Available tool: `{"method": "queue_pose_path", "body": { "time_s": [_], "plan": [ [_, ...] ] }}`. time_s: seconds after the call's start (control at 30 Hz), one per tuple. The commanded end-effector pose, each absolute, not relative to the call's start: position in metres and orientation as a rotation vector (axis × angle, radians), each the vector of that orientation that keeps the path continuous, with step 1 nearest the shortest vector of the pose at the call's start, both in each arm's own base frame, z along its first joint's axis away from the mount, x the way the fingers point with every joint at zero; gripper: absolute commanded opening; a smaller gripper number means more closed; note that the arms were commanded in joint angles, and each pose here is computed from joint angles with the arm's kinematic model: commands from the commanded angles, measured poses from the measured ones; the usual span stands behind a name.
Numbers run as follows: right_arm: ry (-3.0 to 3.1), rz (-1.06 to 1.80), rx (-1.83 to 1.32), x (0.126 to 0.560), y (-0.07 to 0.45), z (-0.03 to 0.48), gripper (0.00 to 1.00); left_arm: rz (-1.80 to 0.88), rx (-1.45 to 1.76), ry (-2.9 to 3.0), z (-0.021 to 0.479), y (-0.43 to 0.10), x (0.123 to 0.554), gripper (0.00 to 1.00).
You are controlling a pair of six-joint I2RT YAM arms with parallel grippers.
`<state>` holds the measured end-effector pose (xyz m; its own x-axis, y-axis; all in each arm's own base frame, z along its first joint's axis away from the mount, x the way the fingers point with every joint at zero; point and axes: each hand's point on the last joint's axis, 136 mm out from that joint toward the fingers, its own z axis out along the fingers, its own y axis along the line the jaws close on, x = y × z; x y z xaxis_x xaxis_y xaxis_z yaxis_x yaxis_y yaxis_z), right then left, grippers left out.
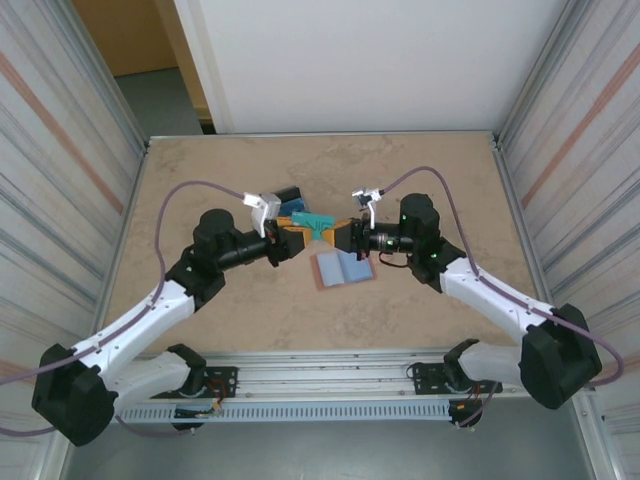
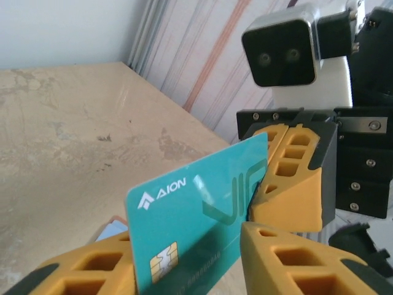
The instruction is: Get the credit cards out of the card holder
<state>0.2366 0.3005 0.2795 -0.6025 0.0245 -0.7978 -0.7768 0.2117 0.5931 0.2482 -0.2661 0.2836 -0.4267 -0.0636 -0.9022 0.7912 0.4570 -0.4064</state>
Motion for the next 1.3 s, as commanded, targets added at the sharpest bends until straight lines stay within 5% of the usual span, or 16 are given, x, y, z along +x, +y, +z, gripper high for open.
{"method": "queue_pose_path", "body": {
  "time_s": [0.0, 0.23, 0.73, 0.93, 1.1, 1.2, 1.27],
  "plan": [
    [1.83, 1.376, -0.824, 0.22, 0.293, 0.278, 0.0, -1.026, 0.773, 1.665, 0.316, -0.259, 0.234, 0.42],
    [1.878, 1.332, -0.97, 0.194, 0.282, 0.274, 0.0, -1.024, 1.057, 1.664, 0.326, -0.264, 0.204, 0.5],
    [1.845, 1.368, -1.085, 0.176, 0.291, 0.277, 0.0, -1.072, 1.336, 1.711, 0.301, -0.296, 0.186, 0.49],
    [1.832, 1.365, -1.111, 0.173, 0.293, 0.279, 0.0, -1.082, 1.368, 1.743, 0.291, -0.3, 0.188, 0.35],
    [1.85, 1.347, -1.102, 0.175, 0.292, 0.275, 0.02, -1.079, 1.373, 1.751, 0.289, -0.301, 0.19, 0.03],
    [1.878, 1.315, -1.08, 0.18, 0.29, 0.271, 0.14, -1.034, 1.362, 1.754, 0.286, -0.3, 0.196, 0.0],
    [1.899, 1.281, -1.058, 0.184, 0.288, 0.268, 0.3, -0.983, 1.347, 1.751, 0.283, -0.298, 0.205, 0.0]
  ]
}}
